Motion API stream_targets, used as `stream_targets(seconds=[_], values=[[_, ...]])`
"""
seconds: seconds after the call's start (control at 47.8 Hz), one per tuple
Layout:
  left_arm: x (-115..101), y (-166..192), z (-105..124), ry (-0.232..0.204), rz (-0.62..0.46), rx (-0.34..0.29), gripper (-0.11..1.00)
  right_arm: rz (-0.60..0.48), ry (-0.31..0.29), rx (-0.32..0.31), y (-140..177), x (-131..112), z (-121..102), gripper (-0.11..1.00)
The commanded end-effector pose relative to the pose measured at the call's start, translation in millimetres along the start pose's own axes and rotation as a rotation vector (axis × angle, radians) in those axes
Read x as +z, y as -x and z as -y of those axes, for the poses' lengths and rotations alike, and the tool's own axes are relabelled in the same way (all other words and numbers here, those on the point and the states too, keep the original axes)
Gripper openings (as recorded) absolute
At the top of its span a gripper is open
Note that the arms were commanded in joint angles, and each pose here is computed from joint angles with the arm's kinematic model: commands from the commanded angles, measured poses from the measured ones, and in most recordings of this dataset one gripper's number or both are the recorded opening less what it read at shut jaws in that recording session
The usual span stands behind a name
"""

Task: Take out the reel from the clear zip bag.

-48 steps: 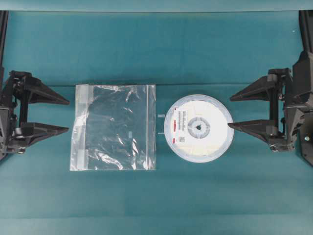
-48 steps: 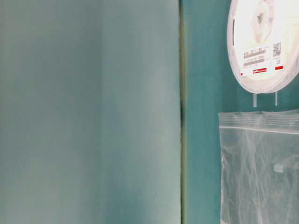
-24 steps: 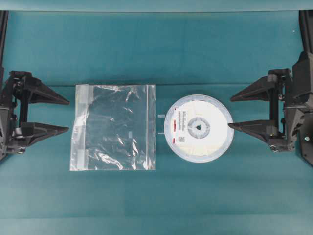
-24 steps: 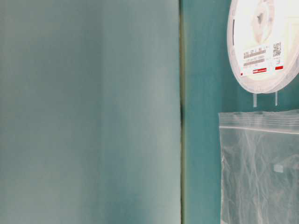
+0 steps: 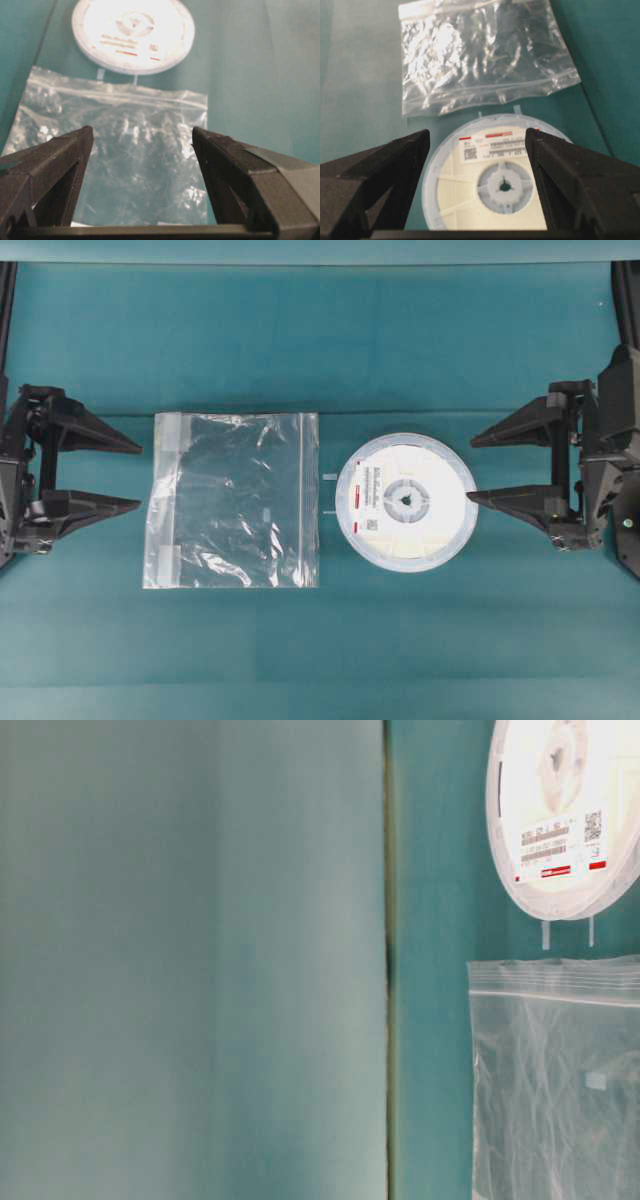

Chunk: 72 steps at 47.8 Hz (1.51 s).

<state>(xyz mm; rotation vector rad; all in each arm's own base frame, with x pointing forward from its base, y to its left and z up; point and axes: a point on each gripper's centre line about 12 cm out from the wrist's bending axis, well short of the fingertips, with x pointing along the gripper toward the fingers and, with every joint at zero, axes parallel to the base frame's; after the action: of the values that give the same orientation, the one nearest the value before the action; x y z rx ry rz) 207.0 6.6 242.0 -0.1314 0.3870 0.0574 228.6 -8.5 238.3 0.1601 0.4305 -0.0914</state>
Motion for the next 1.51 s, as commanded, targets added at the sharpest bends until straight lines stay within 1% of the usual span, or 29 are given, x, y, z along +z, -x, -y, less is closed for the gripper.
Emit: stream_targets(seconds=[0.0,0.209,0.586,0.754,1.486], values=[[11.0,0.8,1.4,0.0,0.032,-0.004,0.87,0.014,0.01,0.007,-0.1,3.3,-1.4,0.86],[15.2,3.0,2.3,-0.004,0.065,-0.01,0.87,0.028,0.01,0.015,0.3,5.1,-2.3,0.87],[14.1,2.1,2.2,-0.004,0.061,-0.009,0.87,0.03,0.008,0.016,0.3,5.3,-2.4,0.86],[13.8,1.7,2.1,0.0,0.059,-0.009,0.87,0.05,0.006,0.026,0.7,7.8,-3.4,0.86],[13.8,1.7,2.1,0.0,0.059,-0.009,0.87,0.046,0.007,0.025,0.7,7.2,-3.5,0.87]])
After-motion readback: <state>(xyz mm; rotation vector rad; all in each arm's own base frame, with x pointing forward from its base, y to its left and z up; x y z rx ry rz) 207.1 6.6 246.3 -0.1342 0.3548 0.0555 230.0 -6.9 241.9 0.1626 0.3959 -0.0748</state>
